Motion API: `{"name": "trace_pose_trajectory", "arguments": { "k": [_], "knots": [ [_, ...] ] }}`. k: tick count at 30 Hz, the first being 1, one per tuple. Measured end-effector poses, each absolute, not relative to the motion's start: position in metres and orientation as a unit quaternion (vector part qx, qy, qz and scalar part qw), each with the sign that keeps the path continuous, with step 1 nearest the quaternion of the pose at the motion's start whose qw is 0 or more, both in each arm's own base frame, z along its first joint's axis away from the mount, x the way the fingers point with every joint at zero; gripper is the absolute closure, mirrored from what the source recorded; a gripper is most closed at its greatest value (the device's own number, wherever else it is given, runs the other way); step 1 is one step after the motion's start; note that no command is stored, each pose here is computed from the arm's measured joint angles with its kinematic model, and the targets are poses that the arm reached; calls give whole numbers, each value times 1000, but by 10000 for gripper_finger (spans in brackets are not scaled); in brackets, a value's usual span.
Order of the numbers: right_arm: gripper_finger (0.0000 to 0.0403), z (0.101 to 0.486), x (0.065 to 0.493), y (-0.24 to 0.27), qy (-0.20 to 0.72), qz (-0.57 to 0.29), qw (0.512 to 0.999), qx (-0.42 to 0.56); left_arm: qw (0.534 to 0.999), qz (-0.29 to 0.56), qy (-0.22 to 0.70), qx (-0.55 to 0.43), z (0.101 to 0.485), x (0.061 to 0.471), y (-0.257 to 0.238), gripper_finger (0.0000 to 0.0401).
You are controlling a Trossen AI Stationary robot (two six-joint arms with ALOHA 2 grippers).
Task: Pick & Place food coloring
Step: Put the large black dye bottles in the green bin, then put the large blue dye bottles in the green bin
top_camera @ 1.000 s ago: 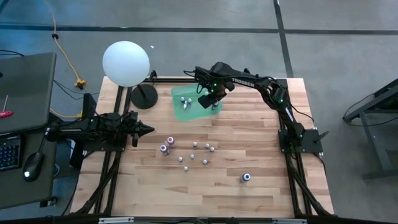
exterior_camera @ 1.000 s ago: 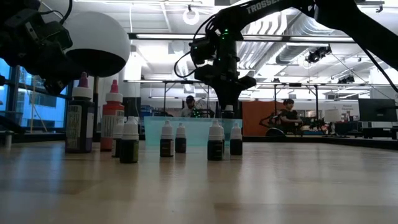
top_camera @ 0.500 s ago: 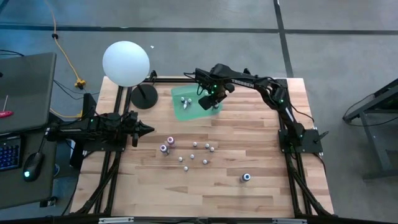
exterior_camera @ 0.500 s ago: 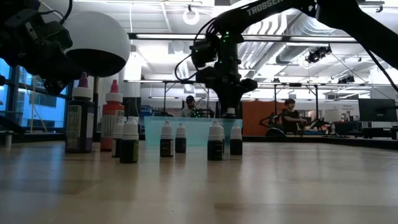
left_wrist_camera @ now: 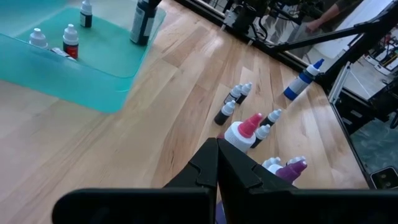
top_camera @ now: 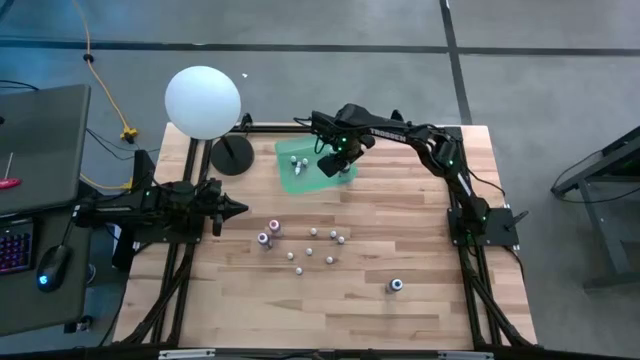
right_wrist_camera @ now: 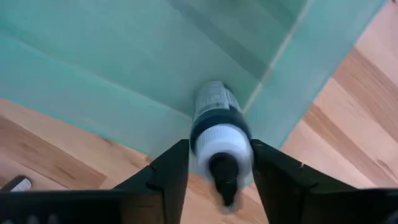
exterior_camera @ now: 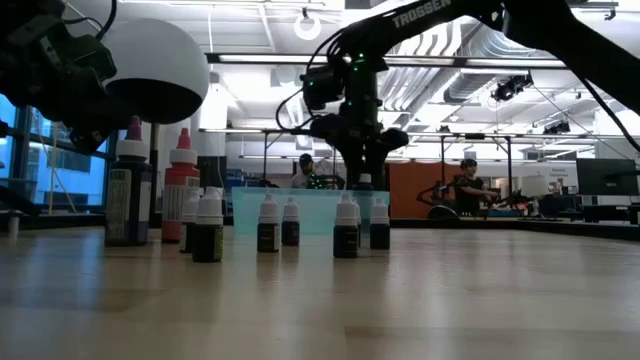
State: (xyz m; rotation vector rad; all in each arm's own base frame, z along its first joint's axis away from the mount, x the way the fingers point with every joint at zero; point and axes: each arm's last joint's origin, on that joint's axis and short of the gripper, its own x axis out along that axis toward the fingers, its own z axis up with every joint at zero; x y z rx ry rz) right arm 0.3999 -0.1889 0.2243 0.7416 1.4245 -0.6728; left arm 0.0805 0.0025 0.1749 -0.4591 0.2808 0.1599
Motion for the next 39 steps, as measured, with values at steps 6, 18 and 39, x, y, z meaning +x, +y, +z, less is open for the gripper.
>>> {"name": "trace_pose_trajectory", "arguments": {
  "k": [6, 18, 39],
  "knots": [
    [202, 225, 400, -188, 629, -285, 642, 334, 961, 79, 139, -227, 175, 81, 3, 401],
    [196, 250, 390, -187, 615, -285, 659, 326, 960, 79, 141, -226, 174, 80, 3, 401],
    [196, 394, 318, -150, 477, -271, 809, 212, 960, 80, 142, -226, 174, 80, 3, 401]
  ]
}}
